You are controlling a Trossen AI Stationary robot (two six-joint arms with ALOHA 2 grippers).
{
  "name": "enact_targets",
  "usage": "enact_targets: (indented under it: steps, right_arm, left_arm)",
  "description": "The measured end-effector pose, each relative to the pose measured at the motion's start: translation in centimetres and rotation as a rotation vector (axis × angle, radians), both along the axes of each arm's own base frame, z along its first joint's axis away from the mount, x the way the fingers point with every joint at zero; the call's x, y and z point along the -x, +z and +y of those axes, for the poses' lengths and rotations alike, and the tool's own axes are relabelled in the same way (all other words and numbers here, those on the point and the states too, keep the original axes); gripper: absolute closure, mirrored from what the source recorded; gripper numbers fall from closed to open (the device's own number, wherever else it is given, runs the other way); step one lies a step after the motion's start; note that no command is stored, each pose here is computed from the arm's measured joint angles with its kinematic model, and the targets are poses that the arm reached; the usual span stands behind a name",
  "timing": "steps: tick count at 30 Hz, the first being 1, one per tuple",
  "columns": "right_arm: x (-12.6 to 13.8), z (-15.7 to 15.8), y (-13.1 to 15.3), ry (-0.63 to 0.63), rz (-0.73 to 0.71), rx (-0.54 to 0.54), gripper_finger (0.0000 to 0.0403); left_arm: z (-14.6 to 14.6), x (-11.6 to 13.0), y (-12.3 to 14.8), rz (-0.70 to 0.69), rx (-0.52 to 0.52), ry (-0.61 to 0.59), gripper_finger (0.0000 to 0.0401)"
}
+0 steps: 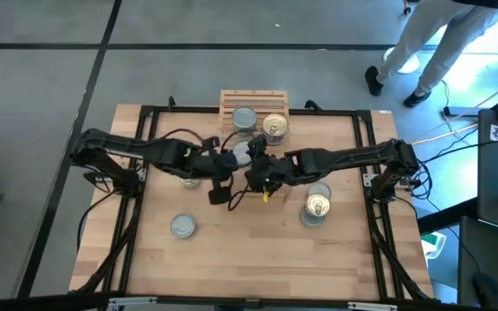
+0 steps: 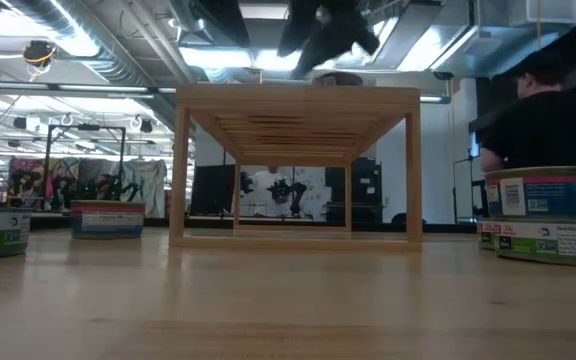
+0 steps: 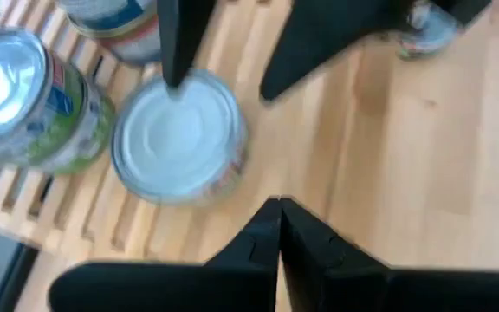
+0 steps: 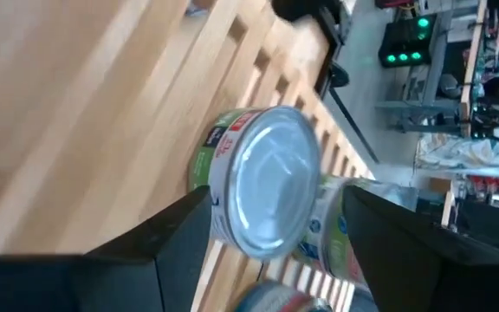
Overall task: Stack canned seafood by type on shelf
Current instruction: Put the green tuna can on the shelf aligned with other green tuna can, then stack the green tuna can on top of the green tuna can on the shelf
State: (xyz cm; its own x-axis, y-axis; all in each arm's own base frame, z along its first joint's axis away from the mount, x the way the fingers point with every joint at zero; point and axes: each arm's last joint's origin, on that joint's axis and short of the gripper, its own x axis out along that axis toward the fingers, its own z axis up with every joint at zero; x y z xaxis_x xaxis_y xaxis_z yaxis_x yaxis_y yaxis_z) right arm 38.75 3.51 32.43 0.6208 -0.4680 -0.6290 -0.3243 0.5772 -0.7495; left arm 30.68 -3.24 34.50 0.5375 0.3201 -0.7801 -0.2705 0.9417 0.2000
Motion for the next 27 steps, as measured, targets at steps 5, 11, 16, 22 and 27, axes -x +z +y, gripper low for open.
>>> enact_targets:
  steps: [5, 11, 16, 22, 27]
  right_arm:
    - [1.0, 2.6, 2.4, -0.041, -0.048, -0.03, 0.0146]
    - [2.0, 6.3, 3.2, -0.021, -0.104, -0.147, 0.0146]
    - [2.5, 8.5, 2.7, -0.02, -0.11, -0.231, 0.0146]
    - [2.7, 10.5, 1.8, 0.021, -0.058, -0.449, 0.0146]
    - [1.7, 12.4, -0.6, 0.054, 0.004, -0.458, 0.0146]
  left_arm:
    - [-2.2, 1.8, 0.6, -0.004, 0.071, 0.025, 0.0396]
    - [-5.6, 3.6, -0.9, 0.095, 0.218, 0.057, 0.0396]
    - [-8.8, 5.1, -3.1, 0.168, 0.339, 0.085, 0.0396]
    - [-11.8, 7.2, -5.9, 0.256, 0.374, 0.074, 0.0395]
    - [-13.4, 8.2, -8.2, 0.241, 0.426, 0.113, 0.0395]
